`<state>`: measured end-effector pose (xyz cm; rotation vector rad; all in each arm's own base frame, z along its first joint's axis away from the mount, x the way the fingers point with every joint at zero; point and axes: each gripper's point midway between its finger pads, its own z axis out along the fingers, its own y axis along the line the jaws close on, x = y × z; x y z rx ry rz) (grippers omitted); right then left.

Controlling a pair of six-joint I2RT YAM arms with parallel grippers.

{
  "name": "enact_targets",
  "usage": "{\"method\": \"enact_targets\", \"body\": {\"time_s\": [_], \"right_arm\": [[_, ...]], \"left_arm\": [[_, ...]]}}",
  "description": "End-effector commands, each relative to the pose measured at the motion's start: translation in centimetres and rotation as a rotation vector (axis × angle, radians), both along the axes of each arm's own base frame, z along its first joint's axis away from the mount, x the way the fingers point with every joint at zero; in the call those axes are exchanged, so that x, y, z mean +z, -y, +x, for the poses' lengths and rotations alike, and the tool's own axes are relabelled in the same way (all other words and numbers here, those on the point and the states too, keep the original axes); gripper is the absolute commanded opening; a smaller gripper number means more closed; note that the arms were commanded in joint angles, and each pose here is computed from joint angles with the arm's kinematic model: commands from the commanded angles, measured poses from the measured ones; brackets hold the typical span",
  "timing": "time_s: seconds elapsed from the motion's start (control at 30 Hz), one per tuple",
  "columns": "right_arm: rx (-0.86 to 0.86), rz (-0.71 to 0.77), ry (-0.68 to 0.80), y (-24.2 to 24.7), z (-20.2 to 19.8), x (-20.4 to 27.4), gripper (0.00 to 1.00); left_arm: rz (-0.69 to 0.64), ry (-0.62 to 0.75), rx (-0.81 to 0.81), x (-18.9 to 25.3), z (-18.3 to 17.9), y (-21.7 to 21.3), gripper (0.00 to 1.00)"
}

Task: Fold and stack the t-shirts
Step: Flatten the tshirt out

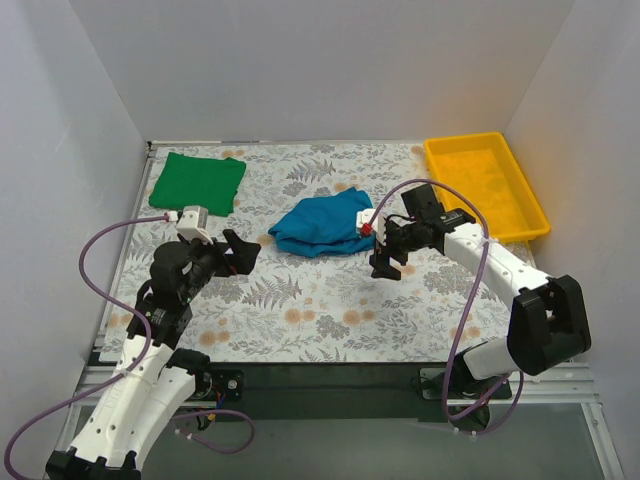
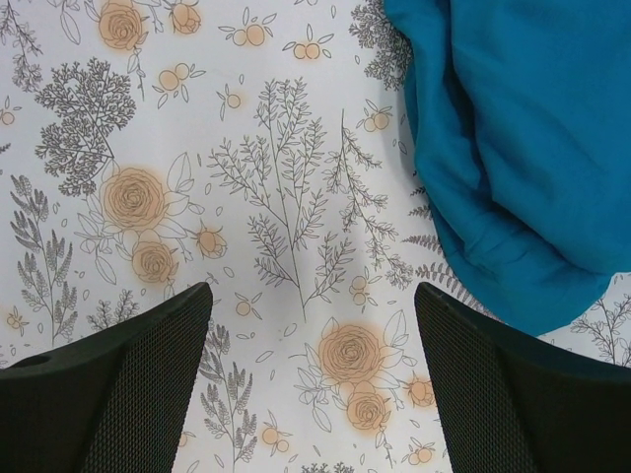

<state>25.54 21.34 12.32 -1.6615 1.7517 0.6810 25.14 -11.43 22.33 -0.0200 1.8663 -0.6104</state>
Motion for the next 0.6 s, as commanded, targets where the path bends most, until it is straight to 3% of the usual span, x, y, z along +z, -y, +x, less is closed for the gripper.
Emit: {"method": "enact_targets", "body": {"time_s": [0.0,0.57], "right_arm": [[0.013,-0.03,0.015,0.0,0.2,-0.8,0.89],[-0.017,-0.104,-0.003,0.4,1.1,-2.7,0.87]], "left_arm": [[0.018,0.01,0.009,-0.2,0.3,-0.3,0.92],[0.012,0.008,-0.014,-0.3,0.2,0.1,0.92]]}}
